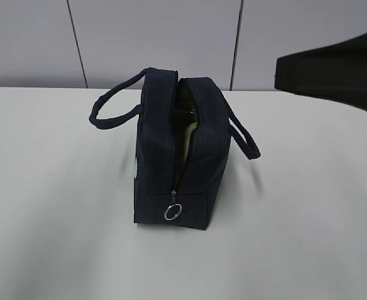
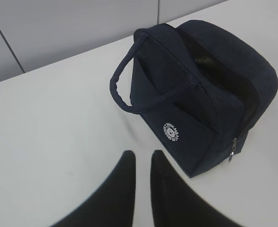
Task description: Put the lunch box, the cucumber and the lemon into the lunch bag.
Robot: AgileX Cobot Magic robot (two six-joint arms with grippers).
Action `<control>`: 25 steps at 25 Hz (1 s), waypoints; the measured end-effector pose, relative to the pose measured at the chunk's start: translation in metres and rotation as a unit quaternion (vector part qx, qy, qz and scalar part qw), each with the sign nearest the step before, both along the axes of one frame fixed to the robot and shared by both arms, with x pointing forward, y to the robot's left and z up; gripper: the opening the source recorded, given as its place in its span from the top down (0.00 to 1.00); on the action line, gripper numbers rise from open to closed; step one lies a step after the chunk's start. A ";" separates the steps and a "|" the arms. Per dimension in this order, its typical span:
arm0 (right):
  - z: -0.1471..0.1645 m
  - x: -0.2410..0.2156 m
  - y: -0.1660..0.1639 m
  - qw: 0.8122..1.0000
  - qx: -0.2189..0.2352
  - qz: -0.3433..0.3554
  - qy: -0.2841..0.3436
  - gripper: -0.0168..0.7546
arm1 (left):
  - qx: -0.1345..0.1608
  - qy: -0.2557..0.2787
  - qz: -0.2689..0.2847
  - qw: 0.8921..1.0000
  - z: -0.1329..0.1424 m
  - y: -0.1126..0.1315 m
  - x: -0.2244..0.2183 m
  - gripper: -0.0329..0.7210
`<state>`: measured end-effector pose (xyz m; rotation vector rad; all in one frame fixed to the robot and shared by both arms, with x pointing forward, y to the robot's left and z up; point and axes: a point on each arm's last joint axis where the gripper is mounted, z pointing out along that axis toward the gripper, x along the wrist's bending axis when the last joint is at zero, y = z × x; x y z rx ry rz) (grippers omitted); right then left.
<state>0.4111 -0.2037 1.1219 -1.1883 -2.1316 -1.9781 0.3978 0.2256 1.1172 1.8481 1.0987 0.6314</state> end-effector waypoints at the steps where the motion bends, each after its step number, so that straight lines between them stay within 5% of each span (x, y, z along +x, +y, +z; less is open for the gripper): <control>1: 0.000 0.000 -0.001 1.000 -0.016 -0.004 -0.009 0.55 | 0.000 0.000 0.000 1.000 0.000 0.000 0.000 0.88; 11: 0.010 0.008 -0.021 0.972 -0.199 -0.083 -0.093 0.59 | 0.001 0.002 0.000 1.000 0.000 0.000 0.000 0.88; 20: 0.042 0.012 -0.032 0.936 -0.286 -0.118 -0.167 0.62 | 0.000 0.003 -0.001 1.000 0.000 0.000 0.000 0.88; 25: 0.066 0.009 -0.034 0.929 -0.293 -0.123 -0.188 0.62 | -0.002 0.004 -0.001 1.000 0.000 0.000 0.000 0.88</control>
